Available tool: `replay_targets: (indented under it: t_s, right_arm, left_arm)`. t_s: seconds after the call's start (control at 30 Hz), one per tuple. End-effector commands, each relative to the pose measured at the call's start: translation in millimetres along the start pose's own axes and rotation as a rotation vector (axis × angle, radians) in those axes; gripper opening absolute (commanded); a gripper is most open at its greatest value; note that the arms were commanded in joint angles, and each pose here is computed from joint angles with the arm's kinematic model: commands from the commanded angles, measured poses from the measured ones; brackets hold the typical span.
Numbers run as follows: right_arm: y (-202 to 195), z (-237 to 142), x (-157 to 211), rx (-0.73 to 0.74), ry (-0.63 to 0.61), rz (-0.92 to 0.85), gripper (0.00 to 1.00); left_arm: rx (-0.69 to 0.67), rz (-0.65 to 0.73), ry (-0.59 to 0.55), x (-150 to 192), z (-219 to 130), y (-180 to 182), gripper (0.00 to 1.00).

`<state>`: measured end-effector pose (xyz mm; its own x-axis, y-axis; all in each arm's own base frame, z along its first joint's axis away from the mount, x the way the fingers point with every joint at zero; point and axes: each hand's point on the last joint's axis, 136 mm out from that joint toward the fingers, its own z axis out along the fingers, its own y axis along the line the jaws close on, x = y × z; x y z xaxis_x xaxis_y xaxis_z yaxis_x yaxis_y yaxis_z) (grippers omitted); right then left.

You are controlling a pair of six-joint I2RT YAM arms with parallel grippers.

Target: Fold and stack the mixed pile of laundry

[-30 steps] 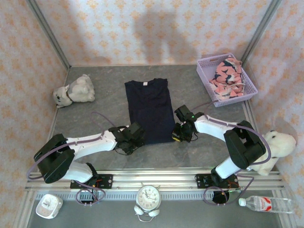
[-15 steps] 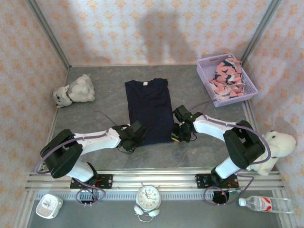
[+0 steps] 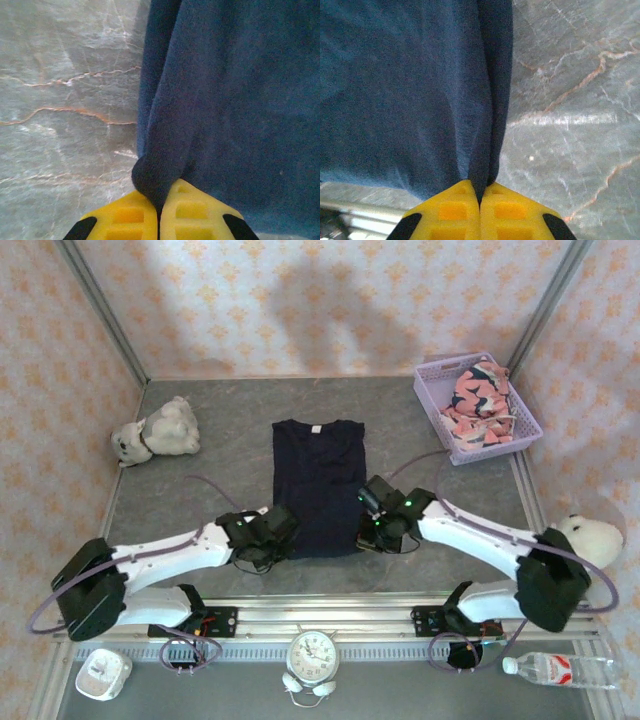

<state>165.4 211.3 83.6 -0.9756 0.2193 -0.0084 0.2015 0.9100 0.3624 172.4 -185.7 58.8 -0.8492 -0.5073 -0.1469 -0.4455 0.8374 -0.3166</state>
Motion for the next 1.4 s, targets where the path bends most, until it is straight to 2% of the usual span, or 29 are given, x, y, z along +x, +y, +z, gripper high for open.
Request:
replay_targets:
  t_s: [0.0,0.2,0.4,0.6,0.7,0.77,0.8,0.83,0.87,0.9,0.97,1.07,1.17,1.23,1.37]
  right_arm:
    - [-5.8,-23.7,0.2,0.004,-0.046,0.059,0.00]
    - [29.4,-63.7,-40.9,-0.086,-0.170,0.082,0.00]
    - [67.4,-86.7,-101.0,-0.180,-0.271,0.143,0.00]
    - [102.6,-91.6,-171.8,-0.232,-0.335,0.167,0.00]
    - [104.6,-82.1,-216.8,-0.206,-0.358,0.197,0.00]
    - [98.9,-72.5,-251.6,-0.183,-0.378,0.242,0.10]
    - [97.6,-68.2,-273.2,-0.182,-0.400,0.259,0.22]
    - [95.2,-63.3,-291.5,-0.179,-0.417,0.277,0.43]
    - [92.8,-60.7,-310.8,-0.175,-0.429,0.298,0.57]
    - [88.9,-58.8,-326.4,-0.163,-0.431,0.317,0.62]
    - [88.8,-62.0,-344.2,-0.141,-0.452,0.306,0.65]
    - [99.0,-66.7,-348.1,-0.144,-0.461,0.240,0.65]
    - [105.6,-60.7,-334.3,-0.138,-0.434,0.175,0.64]
    - [112.3,-50.3,-320.4,-0.140,-0.395,0.133,0.62]
    - [124.5,-19.6,-287.2,-0.115,-0.296,0.038,0.57]
  left_arm:
    - [-0.008,-0.037,-0.106,-21.1,-30.5,5.1,0.00]
    - [0.129,-0.131,-0.220,-69.7,-70.9,-21.0,0.00]
    - [0.169,-0.125,-0.266,-128.4,-90.9,-55.0,0.00]
    - [0.195,-0.103,-0.239,-192.5,-81.3,-103.2,0.00]
    - [0.197,-0.087,-0.241,-235.8,-70.8,-127.8,0.00]
    - [0.180,-0.077,-0.232,-266.3,-57.4,-141.5,0.01]
    - [0.191,-0.058,-0.219,-282.0,-52.2,-154.9,0.15]
    - [0.158,-0.056,-0.197,-293.7,-39.0,-156.9,0.51]
    - [0.113,-0.056,-0.182,-306.3,-29.6,-156.4,0.76]
    - [0.080,-0.048,-0.160,-314.4,-20.0,-155.8,0.88]
    - [0.072,-0.045,-0.128,-325.6,-11.2,-158.3,0.96]
    - [0.073,-0.038,-0.131,-328.9,-9.6,-156.7,0.97]
    - [0.097,-0.039,-0.144,-321.0,-14.0,-151.8,0.96]
    - [0.127,-0.054,-0.135,-310.9,-14.6,-149.2,0.94]
    - [0.161,-0.076,-0.116,-282.5,-2.7,-140.0,0.80]
